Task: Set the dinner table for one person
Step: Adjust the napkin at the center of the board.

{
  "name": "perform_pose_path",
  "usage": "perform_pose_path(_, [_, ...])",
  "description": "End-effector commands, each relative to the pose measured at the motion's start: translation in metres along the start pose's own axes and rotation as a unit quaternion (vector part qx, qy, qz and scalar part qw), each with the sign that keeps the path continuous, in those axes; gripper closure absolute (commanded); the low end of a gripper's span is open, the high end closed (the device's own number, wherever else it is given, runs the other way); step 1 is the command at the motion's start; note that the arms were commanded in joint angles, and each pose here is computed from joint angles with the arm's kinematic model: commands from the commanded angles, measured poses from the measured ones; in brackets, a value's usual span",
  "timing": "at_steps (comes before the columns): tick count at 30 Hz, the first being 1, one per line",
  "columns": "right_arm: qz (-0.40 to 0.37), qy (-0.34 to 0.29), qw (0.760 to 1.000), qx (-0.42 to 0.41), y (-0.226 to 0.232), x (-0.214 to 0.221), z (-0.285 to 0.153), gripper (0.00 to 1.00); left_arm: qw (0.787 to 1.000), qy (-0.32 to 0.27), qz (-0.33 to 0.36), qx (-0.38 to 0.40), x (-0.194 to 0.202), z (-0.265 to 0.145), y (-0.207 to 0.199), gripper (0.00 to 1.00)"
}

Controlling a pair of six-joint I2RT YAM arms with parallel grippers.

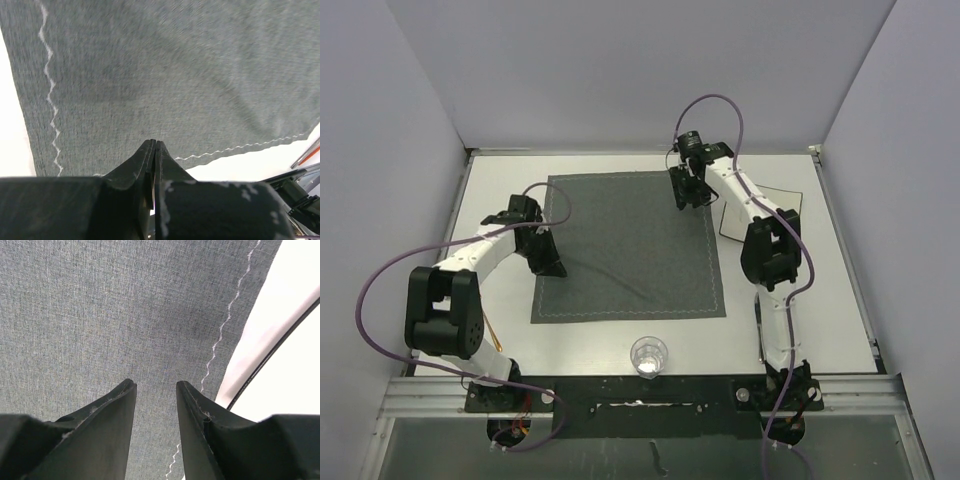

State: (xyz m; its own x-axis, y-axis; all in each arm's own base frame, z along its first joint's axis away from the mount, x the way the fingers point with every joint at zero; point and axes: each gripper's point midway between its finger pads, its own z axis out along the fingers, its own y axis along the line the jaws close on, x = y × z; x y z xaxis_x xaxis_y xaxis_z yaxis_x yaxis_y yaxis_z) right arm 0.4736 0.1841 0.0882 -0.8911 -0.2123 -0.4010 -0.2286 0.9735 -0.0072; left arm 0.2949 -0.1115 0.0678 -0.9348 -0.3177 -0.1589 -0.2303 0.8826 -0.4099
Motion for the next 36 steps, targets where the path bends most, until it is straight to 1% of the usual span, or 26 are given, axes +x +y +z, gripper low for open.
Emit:
perform_pose_path(1, [0.008,-0.044,0.999,0.006,-0.003,-0.021,-0.029,0.62,0.998,0.027,-0.028,-0.039,0.019,0.006,0.017,1.0])
perform_pose_path(5, [0.008,-0.049,0.999,-0.001,0.002,-0.021,-0.036,0.68,0.997,0.044,-0.039,-0.056,0.031,0.009,0.026,1.0])
perform_pose_path(10, [0.006,-0.052,0.999,-0.008,0.008,-0.021,-0.045,0.85,0.991,0.085,-0.053,-0.091,0.047,0.02,0.041,1.0])
perform_pose_path(11, [0.006,-0.044,0.999,-0.007,0.008,-0.015,-0.042,0.88,0.99,0.091,-0.056,-0.096,0.049,0.023,0.044,1.0])
perform_pose_path(13, [0.006,-0.048,0.999,-0.008,0.008,-0.013,-0.047,0.93,0.987,0.102,-0.063,-0.104,0.055,0.029,0.048,1.0])
perform_pose_path(15, [0.007,-0.053,0.999,-0.007,0.008,-0.012,-0.051,0.96,0.985,0.11,-0.069,-0.109,0.058,0.033,0.051,1.0])
perform_pose_path(22, [0.015,-0.06,0.998,0.01,-0.008,-0.01,-0.059,0.96,0.98,0.132,-0.081,-0.128,0.07,0.04,0.06,1.0])
perform_pose_path(32, [0.018,-0.057,0.998,0.017,-0.018,-0.006,-0.061,0.96,0.977,0.14,-0.084,-0.14,0.076,0.038,0.064,1.0])
perform_pose_path(33, [0.018,-0.056,0.998,0.014,-0.017,-0.005,-0.061,0.95,0.976,0.14,-0.085,-0.14,0.075,0.038,0.064,1.0])
perform_pose_path(36, [0.018,-0.049,0.999,0.003,-0.013,0.0,-0.061,0.83,0.977,0.134,-0.083,-0.142,0.071,0.036,0.063,1.0])
